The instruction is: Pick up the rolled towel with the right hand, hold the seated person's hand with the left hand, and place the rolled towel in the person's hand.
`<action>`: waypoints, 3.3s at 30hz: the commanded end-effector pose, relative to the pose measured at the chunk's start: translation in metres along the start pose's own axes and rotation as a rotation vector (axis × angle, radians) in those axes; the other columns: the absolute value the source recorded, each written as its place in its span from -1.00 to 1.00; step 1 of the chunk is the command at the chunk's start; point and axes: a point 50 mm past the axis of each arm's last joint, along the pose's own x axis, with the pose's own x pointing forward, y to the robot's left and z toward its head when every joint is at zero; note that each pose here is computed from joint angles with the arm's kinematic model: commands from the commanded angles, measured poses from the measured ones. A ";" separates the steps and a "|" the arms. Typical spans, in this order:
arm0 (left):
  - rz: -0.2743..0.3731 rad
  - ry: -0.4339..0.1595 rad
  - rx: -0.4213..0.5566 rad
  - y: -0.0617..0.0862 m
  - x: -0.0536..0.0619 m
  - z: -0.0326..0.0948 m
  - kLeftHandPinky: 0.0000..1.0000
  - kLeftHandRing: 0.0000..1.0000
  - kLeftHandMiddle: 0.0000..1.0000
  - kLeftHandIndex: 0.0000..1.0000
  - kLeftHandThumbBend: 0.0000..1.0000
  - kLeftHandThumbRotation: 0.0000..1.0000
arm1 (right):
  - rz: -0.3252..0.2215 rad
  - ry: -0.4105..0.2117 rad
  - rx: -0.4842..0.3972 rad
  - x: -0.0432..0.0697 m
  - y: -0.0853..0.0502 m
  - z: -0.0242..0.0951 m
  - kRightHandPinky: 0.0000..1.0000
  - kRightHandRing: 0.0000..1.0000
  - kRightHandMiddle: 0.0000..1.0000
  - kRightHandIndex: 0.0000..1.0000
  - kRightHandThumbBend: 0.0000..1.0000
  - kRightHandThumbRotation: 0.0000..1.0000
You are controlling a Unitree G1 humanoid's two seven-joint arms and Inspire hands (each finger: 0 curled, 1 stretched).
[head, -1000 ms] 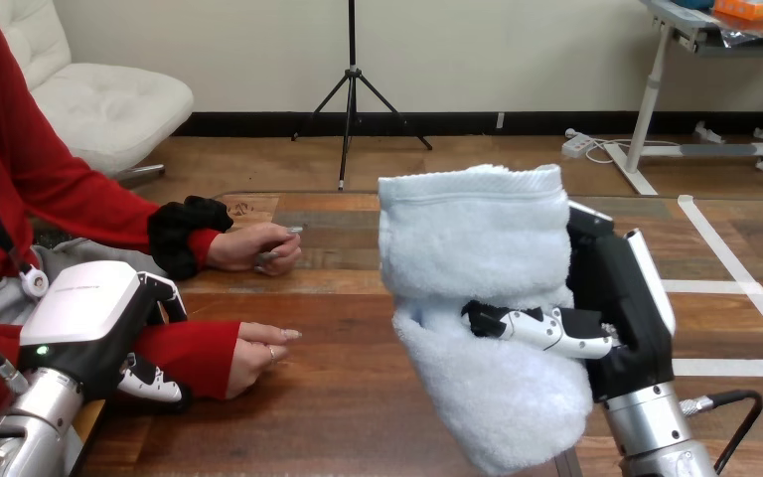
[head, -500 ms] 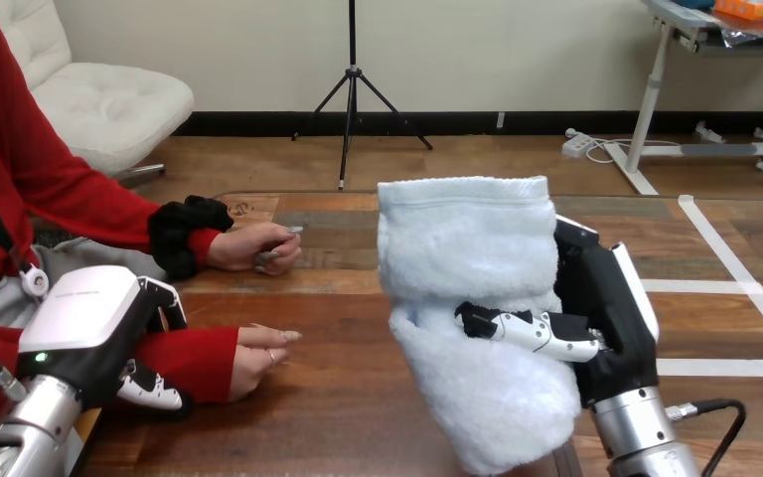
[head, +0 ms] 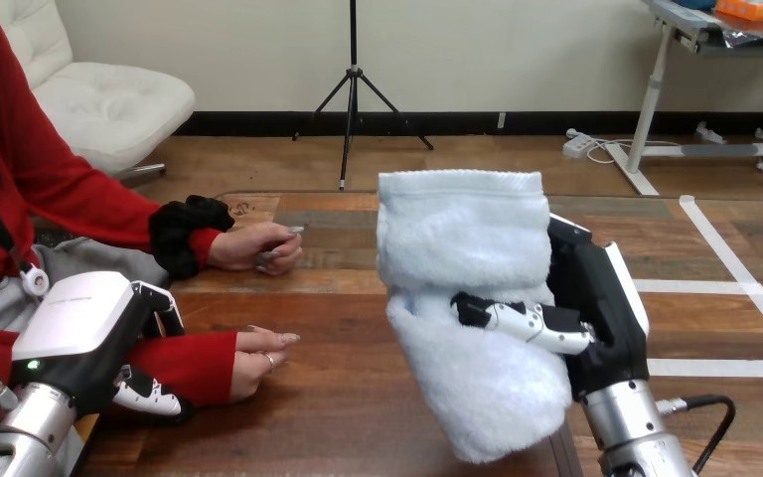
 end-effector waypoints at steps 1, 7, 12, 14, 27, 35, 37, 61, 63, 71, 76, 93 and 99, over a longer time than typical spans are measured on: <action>0.104 -0.109 -0.022 0.026 0.012 0.021 -0.43 -0.35 -0.25 -0.25 0.83 -1.00 | 0.021 -0.130 -0.020 0.032 0.003 0.021 -0.32 -0.25 -0.13 -0.15 0.46 -1.00; 0.118 -0.133 -0.035 0.030 0.011 0.025 -0.45 -0.35 -0.25 -0.25 0.82 -1.00 | 0.018 -0.125 -0.037 0.036 0.003 0.017 -0.30 -0.23 -0.12 -0.15 0.47 -1.00; 0.128 -0.149 -0.041 0.033 0.010 0.029 -0.47 -0.36 -0.26 -0.25 0.81 -1.00 | 0.015 -0.115 -0.044 0.040 0.003 0.013 -0.30 -0.22 -0.11 -0.14 0.48 -1.00; 0.131 -0.155 -0.048 0.035 0.010 0.031 -0.48 -0.37 -0.27 -0.26 0.80 -1.00 | 0.014 -0.106 -0.043 0.042 0.004 0.011 -0.29 -0.21 -0.11 -0.14 0.49 -1.00; 0.164 -0.194 -0.065 0.042 0.008 0.040 -0.50 -0.38 -0.28 -0.26 0.79 -1.00 | 0.012 -0.055 -0.036 0.052 0.006 -0.002 -0.28 -0.21 -0.11 -0.13 0.51 -1.00; 0.155 -0.192 -0.059 0.043 0.008 0.040 -0.40 -0.30 -0.20 -0.18 0.81 -1.00 | -0.003 -0.023 -0.057 0.057 0.006 -0.008 -0.27 -0.20 -0.11 -0.13 0.52 -1.00; 0.150 -0.183 -0.055 0.042 0.008 0.038 -0.36 -0.26 -0.17 -0.14 0.82 -1.00 | -0.006 -0.019 -0.056 0.057 0.006 -0.008 -0.27 -0.20 -0.10 -0.13 0.53 -1.00; 0.077 -0.099 -0.065 0.028 0.008 0.025 -0.13 -0.04 0.03 0.05 0.92 -1.00 | -0.014 -0.045 -0.038 0.057 -0.006 -0.004 -0.30 -0.23 -0.12 -0.14 0.55 -1.00; 0.075 -0.102 -0.067 0.028 0.009 0.025 -0.15 -0.05 0.01 0.04 0.91 -1.00 | -0.012 -0.051 -0.036 0.057 -0.007 -0.004 -0.31 -0.24 -0.12 -0.14 0.55 -1.00; 0.073 -0.113 -0.068 0.029 0.010 0.029 -0.21 -0.11 -0.03 0.01 0.89 -1.00 | -0.012 -0.052 -0.038 0.058 -0.012 -0.002 -0.32 -0.24 -0.11 -0.13 0.57 -1.00; 0.081 -0.127 -0.075 0.030 0.010 0.031 -0.24 -0.14 -0.05 -0.02 0.88 -1.00 | -0.011 -0.044 -0.025 0.058 -0.012 -0.003 -0.31 -0.23 -0.11 -0.13 0.57 -1.00; 0.085 -0.143 -0.063 0.033 0.010 0.035 -0.38 -0.26 -0.15 -0.13 0.88 -1.00 | -0.014 -0.030 -0.017 0.057 -0.010 -0.006 -0.31 -0.24 -0.11 -0.12 0.58 -1.00; 0.078 -0.125 -0.053 0.033 0.009 0.035 -0.34 -0.21 -0.11 -0.10 0.90 -1.00 | -0.013 -0.035 -0.017 0.057 -0.010 -0.006 -0.31 -0.24 -0.11 -0.13 0.59 -1.00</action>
